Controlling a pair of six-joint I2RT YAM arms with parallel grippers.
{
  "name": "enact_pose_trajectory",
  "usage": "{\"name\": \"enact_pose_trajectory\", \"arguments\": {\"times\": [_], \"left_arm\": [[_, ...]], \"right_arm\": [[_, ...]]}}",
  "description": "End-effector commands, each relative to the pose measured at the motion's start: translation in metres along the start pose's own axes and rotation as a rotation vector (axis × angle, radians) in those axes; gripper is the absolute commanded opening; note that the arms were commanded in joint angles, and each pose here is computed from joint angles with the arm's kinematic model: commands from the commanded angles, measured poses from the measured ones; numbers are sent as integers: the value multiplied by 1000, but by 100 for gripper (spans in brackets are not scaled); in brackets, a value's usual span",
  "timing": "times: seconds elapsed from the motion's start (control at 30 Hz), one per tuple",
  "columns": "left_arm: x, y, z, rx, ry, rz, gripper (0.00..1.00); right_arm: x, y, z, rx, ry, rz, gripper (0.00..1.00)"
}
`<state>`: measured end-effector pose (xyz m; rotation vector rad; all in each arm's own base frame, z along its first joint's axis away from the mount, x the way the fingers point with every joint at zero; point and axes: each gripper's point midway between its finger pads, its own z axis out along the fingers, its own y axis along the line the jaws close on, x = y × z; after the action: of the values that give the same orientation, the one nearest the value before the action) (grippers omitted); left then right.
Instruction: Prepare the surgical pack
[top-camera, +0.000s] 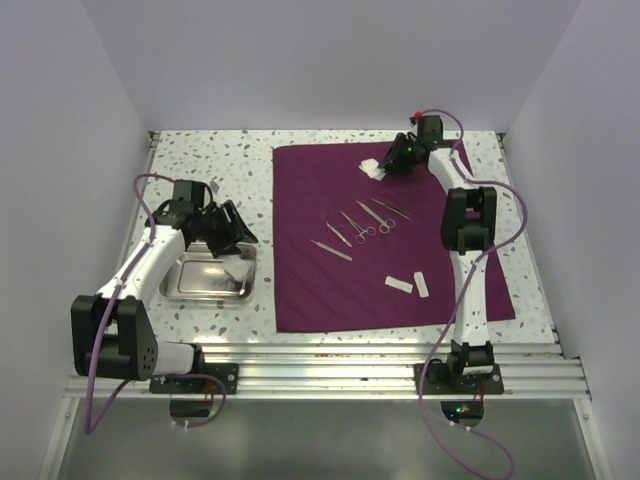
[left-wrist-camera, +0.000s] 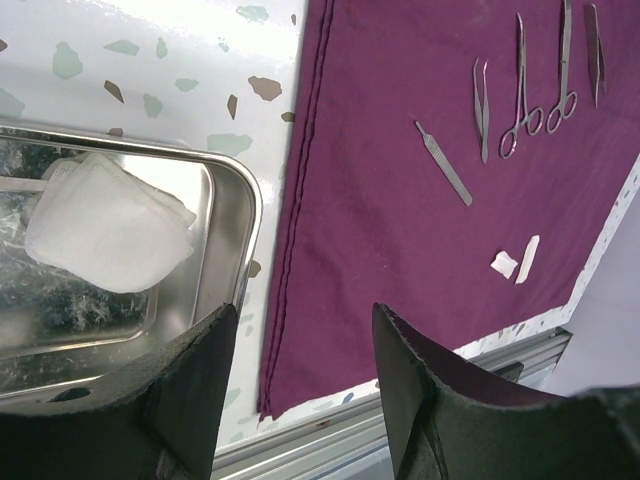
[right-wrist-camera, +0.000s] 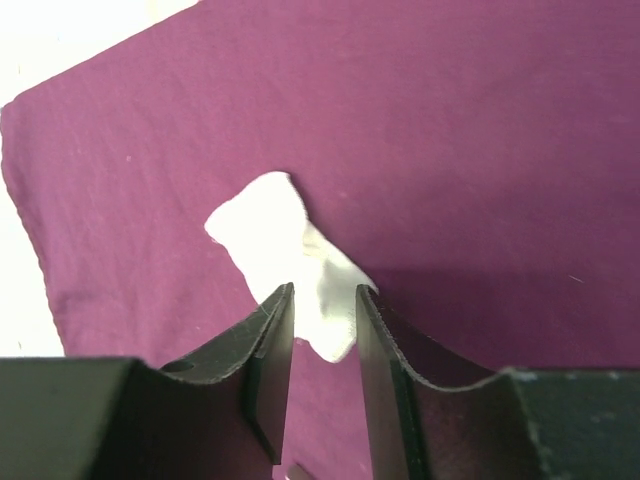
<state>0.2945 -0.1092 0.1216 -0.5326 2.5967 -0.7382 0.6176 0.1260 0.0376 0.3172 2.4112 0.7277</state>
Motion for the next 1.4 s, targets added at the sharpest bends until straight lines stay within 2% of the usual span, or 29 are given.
{"name": "enact_pose_trajectory", "arguments": {"times": [0.0, 0.1, 0.33, 0.53, 1.17, 1.37], "left_arm": [[-15, -16, -4, 49, -41, 48, 60], [-15, -16, -4, 50, -39, 47, 60], [-14, -15, -2, 54, -31, 42, 60], [-14, -15, -1, 53, -28, 43, 60], [-12, -16, -1, 61, -26, 35, 60], [-10, -15, -2, 58, -21, 33, 60]], "right_arm": [[-29, 15, -40, 3, -70, -47, 36], [-29, 14, -43, 7, -73, -47, 38], [-17, 8, -37, -11, -39, -7, 50], [-7, 6, -23, -42, -24, 43, 52], [5, 16, 10, -87, 1, 86, 43], [4, 8, 14, -52, -10, 106, 35]]}}
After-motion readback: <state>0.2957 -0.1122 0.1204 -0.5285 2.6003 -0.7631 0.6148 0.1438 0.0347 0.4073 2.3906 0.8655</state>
